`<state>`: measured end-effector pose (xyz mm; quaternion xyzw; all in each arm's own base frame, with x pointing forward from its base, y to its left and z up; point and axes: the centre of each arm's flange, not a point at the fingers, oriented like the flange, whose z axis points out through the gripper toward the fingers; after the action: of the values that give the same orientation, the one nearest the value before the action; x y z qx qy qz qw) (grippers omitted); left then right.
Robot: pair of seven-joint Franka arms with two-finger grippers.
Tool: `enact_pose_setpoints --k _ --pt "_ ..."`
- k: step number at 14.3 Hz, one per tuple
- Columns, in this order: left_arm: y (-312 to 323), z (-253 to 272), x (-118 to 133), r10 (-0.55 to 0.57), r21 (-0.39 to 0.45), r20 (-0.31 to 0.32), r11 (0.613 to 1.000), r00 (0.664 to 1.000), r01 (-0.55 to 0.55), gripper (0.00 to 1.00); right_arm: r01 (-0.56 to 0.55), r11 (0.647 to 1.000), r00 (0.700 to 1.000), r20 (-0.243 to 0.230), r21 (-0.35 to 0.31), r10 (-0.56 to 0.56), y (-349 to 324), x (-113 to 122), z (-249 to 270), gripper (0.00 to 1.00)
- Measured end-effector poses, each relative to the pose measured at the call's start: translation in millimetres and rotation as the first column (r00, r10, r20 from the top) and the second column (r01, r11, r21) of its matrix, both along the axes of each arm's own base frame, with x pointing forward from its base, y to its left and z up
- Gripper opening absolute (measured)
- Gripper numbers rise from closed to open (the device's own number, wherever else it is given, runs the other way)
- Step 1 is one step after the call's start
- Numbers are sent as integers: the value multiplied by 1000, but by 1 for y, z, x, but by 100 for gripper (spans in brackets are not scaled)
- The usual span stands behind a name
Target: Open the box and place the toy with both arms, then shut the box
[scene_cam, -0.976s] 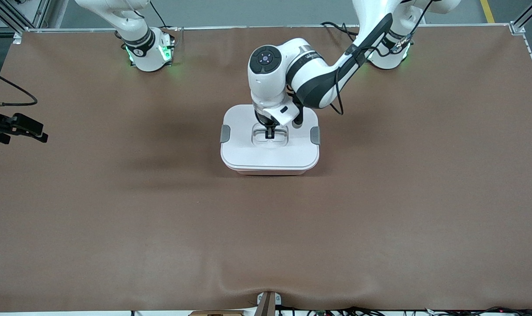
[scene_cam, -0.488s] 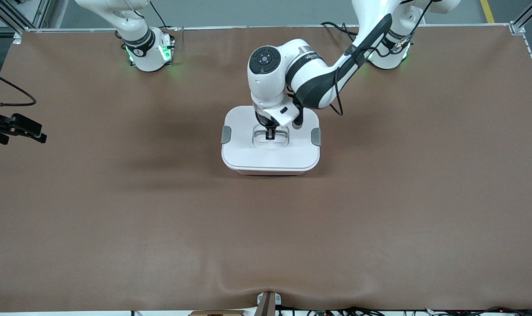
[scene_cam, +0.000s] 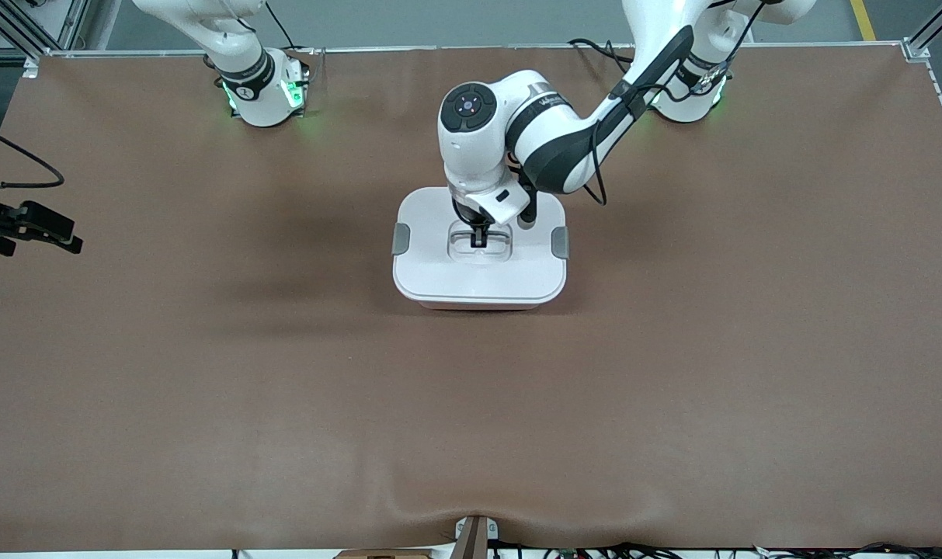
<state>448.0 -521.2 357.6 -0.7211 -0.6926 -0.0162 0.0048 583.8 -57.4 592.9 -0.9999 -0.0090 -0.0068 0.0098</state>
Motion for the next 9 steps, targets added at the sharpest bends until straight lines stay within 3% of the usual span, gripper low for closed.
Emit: enact_pose_setpoints --k 9 --pt "-3 -6 -2 -6 4 -6 1000 1000 6 7 -5 1000 1000 0 0 5 2 0 0 100"
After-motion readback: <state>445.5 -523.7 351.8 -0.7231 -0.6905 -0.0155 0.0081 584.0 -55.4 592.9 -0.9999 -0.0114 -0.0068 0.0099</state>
